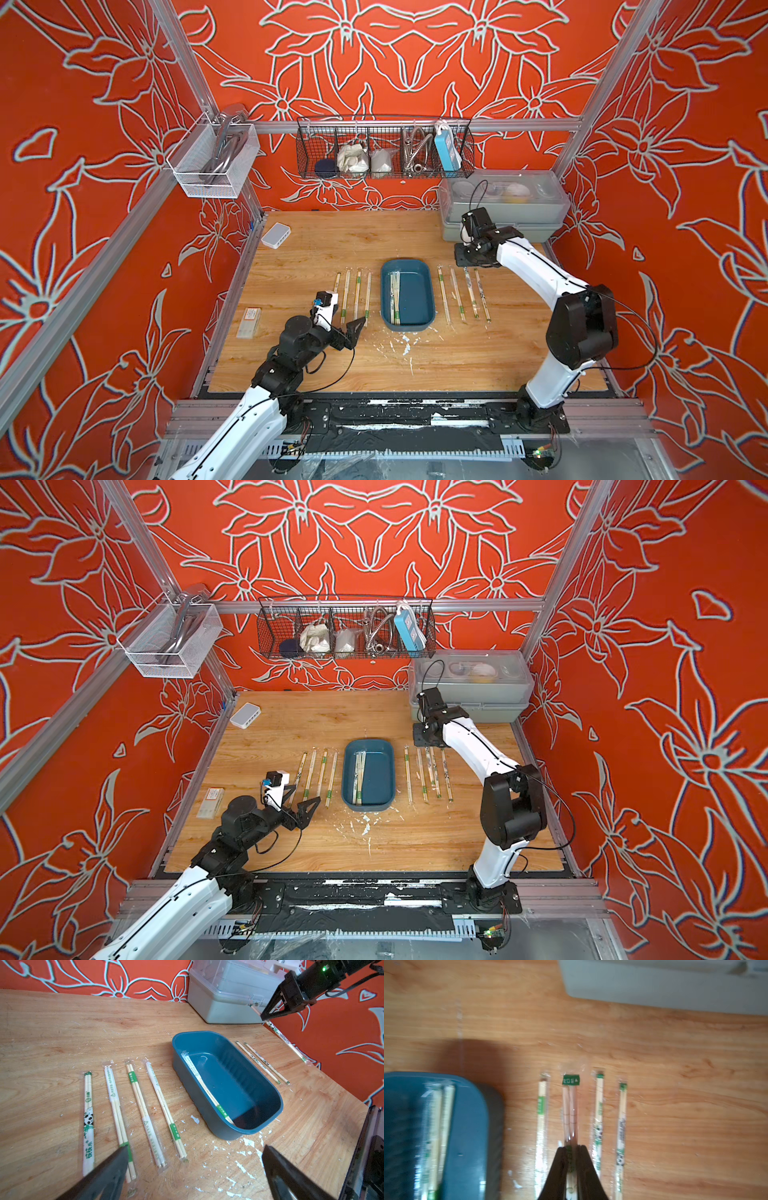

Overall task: Take the paired disposable chopsticks out of the storage box
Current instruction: Place the paired disposable chopsticks at the center of the board.

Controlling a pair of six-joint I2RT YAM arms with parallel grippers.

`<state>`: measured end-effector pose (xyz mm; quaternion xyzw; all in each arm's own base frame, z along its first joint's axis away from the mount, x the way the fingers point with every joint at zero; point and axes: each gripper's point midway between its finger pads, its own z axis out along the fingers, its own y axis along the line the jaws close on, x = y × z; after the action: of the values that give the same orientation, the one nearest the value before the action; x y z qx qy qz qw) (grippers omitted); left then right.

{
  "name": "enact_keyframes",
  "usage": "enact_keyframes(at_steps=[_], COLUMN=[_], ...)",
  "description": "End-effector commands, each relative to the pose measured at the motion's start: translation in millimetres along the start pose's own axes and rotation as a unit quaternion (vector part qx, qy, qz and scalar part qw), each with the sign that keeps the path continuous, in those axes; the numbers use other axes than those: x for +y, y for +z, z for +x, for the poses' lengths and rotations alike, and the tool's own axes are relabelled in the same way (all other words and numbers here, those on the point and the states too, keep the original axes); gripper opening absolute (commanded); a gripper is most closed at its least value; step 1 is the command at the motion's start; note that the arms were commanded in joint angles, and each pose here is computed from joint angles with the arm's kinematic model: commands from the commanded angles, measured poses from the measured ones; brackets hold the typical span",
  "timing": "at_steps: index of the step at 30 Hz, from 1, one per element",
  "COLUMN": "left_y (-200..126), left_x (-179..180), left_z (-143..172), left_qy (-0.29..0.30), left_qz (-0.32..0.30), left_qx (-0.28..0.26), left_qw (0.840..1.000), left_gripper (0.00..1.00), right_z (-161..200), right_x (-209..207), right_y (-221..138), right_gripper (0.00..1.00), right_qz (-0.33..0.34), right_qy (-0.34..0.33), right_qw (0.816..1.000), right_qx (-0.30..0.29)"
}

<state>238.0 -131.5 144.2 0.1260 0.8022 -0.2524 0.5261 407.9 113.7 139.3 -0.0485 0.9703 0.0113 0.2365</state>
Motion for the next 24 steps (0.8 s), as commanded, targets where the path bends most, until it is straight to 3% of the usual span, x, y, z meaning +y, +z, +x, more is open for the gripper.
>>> enact_keyframes(at_steps=[1, 8, 24], left_y=[0, -2, -2], left_x=[-5, -7, -7], left_z=[-7, -6, -5], left_qy=[0.013, 0.021, 0.028], left_qz=[0.01, 0.016, 0.02], left_qx=[-0.014, -0.019, -0.028], left_qw=[1.0, 0.999, 0.999], left_gripper=[1.0, 1.0, 1.0], right_z=[14, 35, 46], right_x=[-30, -74, -97], right_y=[7, 35, 59], right_gripper=[0.0, 0.0, 0.0], right_qz=[0.026, 0.053, 0.055], right_qy=[-0.019, -0.012, -0.013], right_qw=[0.999, 0.998, 0.997], right_qx=[0.018, 0.041, 0.056])
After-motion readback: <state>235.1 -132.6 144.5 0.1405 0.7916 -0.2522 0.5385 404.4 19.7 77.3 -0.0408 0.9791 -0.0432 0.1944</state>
